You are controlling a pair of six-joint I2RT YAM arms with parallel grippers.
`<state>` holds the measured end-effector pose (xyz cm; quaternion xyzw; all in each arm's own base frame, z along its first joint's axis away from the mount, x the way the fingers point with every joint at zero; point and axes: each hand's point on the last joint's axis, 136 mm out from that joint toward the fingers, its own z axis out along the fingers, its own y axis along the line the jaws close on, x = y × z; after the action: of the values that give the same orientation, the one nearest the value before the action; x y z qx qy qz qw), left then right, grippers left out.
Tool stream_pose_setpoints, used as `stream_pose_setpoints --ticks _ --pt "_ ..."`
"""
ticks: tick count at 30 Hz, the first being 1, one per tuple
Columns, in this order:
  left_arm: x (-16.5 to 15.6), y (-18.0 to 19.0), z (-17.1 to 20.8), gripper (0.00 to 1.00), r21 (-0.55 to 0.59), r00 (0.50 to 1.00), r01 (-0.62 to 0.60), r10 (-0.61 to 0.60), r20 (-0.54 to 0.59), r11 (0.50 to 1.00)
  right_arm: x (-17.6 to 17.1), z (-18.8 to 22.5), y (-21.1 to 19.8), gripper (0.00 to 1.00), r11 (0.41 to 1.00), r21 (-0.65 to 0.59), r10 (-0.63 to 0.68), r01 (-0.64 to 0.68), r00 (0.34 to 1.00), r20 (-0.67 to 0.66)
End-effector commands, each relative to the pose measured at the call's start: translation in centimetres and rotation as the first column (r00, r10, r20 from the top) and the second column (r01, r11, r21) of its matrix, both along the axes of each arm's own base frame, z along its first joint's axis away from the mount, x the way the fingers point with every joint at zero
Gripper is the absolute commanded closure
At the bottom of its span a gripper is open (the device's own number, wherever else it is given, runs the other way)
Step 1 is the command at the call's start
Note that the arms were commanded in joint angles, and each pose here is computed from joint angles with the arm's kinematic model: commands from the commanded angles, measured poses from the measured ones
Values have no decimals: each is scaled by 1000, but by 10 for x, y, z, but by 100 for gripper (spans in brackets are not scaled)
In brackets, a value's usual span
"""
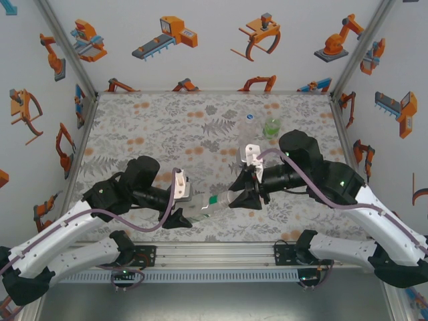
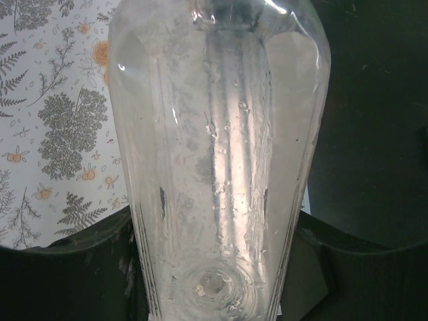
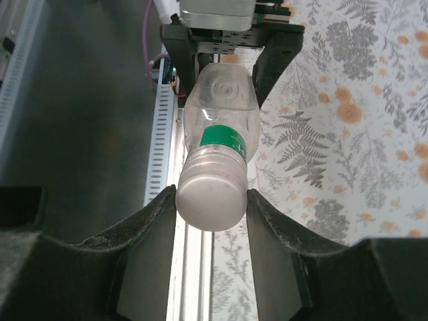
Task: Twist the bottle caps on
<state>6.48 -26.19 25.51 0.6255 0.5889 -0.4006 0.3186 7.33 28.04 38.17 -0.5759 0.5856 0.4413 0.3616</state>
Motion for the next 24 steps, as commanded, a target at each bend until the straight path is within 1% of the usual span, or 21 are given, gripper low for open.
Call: stream_pose_setpoints --ticks 1,4,6,7,9,11,13,16,17,19,20,21,22,24 --pt "6 -8 23 100 -99 998 3 3 59 995 7 -7 5 100 994 -34 -110 106 976 -188" --pt "7 -8 23 100 -101 998 -3 10 66 995 13 -10 8 100 983 -50 -186 179 927 -327" --pt "8 -8 23 100 -104 997 -6 14 72 995 19 -13 10 100 968 -74 -250 241 873 -418" --pt "9 -8 23 100 -103 997 -9 16 72 995 24 -15 10 100 956 -88 -289 281 839 -461" --pt "10 -8 22 100 -101 997 -17 24 77 995 34 -20 8 100 918 -137 -384 373 741 -552" --pt "11 -8 22 100 -101 996 -23 31 84 995 46 -29 4 100 858 -214 -486 467 603 -633" --pt "13 -7 20 100 -102 995 -31 40 90 994 51 -38 3 100 814 -287 -538 505 471 -699" --pt "14 -9 18 100 -103 995 -34 44 90 994 56 -55 2 100 743 -415 -595 526 233 -769" --pt "15 -9 19 100 -104 995 -36 45 90 994 56 -64 0 100 711 -468 -616 525 144 -774" --pt "15 -9 19 100 -103 995 -35 45 90 994 54 -82 -5 100 651 -566 -651 505 -11 -759" --pt "15 -9 19 100 -102 995 -35 44 92 994 54 -83 -4 96 651 -570 -641 500 -40 -767" --pt "15 -9 19 100 -102 995 -33 43 93 994 55 -83 -1 93 658 -563 -627 500 -50 -777" --pt "15 -9 18 100 -101 995 -33 42 93 994 56 -80 0 90 664 -551 -612 505 -55 -789" --pt "14 -9 18 100 -100 995 -32 41 95 994 59 -72 -1 80 666 -525 -596 530 -45 -802"
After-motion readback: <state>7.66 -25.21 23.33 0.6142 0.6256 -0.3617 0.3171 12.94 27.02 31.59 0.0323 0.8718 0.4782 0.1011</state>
